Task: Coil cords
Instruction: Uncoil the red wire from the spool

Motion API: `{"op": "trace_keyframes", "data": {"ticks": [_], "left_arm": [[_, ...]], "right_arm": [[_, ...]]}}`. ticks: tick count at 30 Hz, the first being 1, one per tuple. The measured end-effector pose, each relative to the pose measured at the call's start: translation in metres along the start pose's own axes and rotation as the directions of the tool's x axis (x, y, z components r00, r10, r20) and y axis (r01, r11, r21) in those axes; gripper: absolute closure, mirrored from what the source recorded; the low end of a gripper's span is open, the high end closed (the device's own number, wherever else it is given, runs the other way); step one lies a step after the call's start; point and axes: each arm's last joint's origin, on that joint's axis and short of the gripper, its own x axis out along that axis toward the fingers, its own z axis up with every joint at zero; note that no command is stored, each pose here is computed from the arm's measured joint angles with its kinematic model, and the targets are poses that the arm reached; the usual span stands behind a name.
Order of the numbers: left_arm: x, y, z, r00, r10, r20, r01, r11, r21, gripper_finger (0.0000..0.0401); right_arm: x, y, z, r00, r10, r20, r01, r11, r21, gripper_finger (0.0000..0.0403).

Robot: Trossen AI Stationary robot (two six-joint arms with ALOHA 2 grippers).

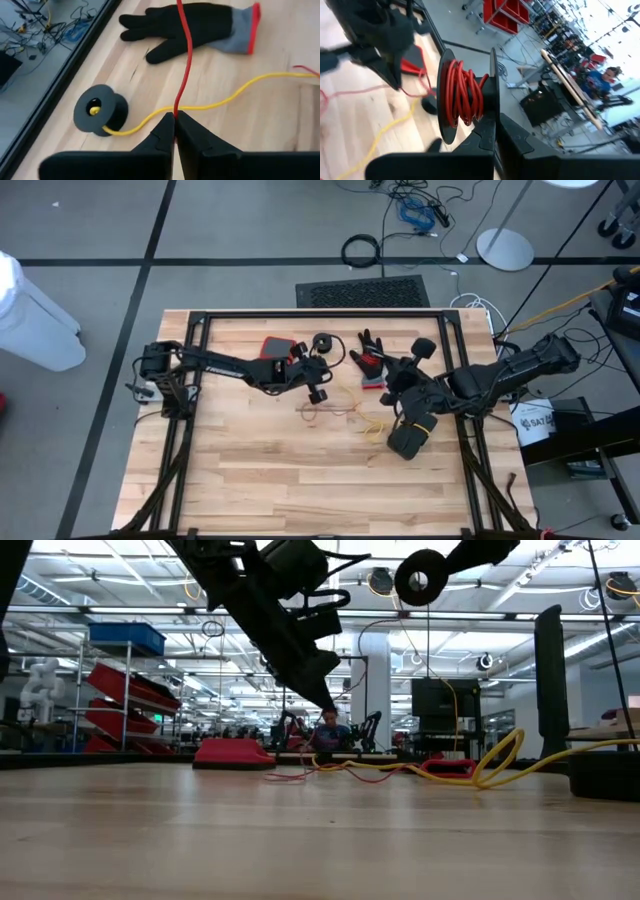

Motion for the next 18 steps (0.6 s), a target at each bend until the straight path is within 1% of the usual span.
{"op": "trace_keyframes", "data": {"ticks": [4, 7, 10, 12, 13, 16, 18], "left_arm": [[-0.001, -0.005, 0.0, 0.998, -0.06, 0.002, 0.06, 0.998, 0.012, 0.0343], [-0.005, -0.013, 0.0, 0.993, -0.117, 0.008, 0.116, 0.993, 0.026, 0.03], [-0.009, -0.023, 0.0, 0.983, -0.182, 0.013, 0.182, 0.983, 0.035, 0.0257], [-0.014, -0.031, 0.001, 0.977, -0.211, 0.021, 0.21, 0.977, 0.046, 0.0236], [-0.017, -0.035, 0.001, 0.975, -0.222, 0.028, 0.22, 0.974, 0.053, 0.0229], [-0.03, -0.045, 0.009, 0.964, -0.246, 0.103, 0.237, 0.967, 0.093, 0.0222], [-0.041, -0.049, 0.018, 0.955, -0.232, 0.187, 0.21, 0.969, 0.131, 0.0221]], "right_arm": [[0.0, -0.001, -0.008, 0.999, -0.019, -0.04, 0.019, 1.0, -0.018, 0.0403], [0.0, -0.003, -0.012, 0.997, -0.05, -0.062, 0.048, 0.998, -0.029, 0.0403], [-0.001, -0.004, -0.016, 0.995, -0.055, -0.08, 0.053, 0.998, -0.029, 0.0403], [-0.001, -0.004, -0.018, 0.995, -0.053, -0.09, 0.051, 0.998, -0.029, 0.0403], [-0.001, -0.004, -0.019, 0.995, -0.042, -0.095, 0.04, 0.999, -0.023, 0.0403], [-0.001, -0.002, -0.018, 0.994, 0.015, -0.104, -0.015, 1.0, -0.005, 0.0403], [-0.001, -0.001, -0.017, 0.993, 0.054, -0.104, -0.052, 0.998, 0.022, 0.0403]]}}
